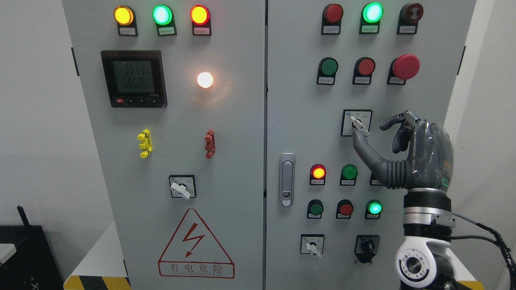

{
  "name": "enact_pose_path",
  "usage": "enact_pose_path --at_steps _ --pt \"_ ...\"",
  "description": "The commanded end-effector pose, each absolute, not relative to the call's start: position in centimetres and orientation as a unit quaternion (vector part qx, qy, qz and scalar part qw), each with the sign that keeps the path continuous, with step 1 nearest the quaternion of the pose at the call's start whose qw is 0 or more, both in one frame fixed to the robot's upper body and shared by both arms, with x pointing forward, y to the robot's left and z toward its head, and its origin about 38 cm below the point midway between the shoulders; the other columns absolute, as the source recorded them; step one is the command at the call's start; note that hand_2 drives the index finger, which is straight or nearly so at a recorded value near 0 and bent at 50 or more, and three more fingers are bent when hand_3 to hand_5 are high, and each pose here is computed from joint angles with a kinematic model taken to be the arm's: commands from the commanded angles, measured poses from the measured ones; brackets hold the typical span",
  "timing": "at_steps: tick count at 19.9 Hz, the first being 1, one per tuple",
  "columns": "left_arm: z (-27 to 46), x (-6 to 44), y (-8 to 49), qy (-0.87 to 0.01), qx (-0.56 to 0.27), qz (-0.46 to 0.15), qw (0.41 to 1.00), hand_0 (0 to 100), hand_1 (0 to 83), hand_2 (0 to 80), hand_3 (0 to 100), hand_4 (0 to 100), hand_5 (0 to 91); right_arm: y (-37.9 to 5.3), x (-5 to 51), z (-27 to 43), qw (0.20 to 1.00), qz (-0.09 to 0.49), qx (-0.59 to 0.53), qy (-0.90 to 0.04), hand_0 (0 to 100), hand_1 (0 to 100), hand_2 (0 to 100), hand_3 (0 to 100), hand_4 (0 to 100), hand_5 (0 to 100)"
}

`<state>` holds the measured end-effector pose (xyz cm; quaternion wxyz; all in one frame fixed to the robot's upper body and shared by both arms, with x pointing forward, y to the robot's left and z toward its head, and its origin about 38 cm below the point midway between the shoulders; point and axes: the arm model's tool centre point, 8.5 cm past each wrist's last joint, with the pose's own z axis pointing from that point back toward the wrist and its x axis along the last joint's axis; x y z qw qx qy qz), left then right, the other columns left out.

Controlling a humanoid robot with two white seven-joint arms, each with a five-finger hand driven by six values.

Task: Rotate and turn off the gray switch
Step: 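Pinch the rotary switch knob between right thumb and fingers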

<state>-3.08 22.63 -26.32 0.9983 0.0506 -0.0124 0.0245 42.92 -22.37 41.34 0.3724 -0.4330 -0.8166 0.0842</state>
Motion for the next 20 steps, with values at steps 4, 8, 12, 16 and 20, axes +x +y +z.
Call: enact_pose_path --at_steps 4,8,12,16,20 --pt "-26.27 -3.56 22.62 -0.005 0.051 0.023 0.998 12 38.9 0.0 0 0 0.0 -22.78 43.72 40.97 0.386 0.085 -0.435 -0.809 7 42 57 100 99 100" --pt "-26.27 -3.56 22.62 -0.005 0.051 0.023 0.998 12 38.9 0.0 0 0 0.0 -22.75 43.92 41.16 0.385 0.086 -0.438 -0.808 7 42 57 100 99 100" --pt "-26.27 -3.56 22.61 -0.005 0.050 0.023 0.998 12 38.9 0.0 0 0 0.0 -22.81 44.10 40.98 0.386 0.090 -0.447 -0.802 7 42 58 100 99 100" --pt "-26.27 -3.56 22.62 -0.005 0.051 0.023 0.998 12 38.9 0.0 0 0 0.0 -22.73 44.16 41.25 0.383 0.090 -0.447 -0.803 7 42 59 100 99 100" --pt "-26.27 -3.56 22.62 -0.005 0.051 0.023 0.998 12 38.9 0.0 0 0 0.0 -22.71 44.33 41.34 0.384 0.090 -0.447 -0.803 7 42 60 100 99 100"
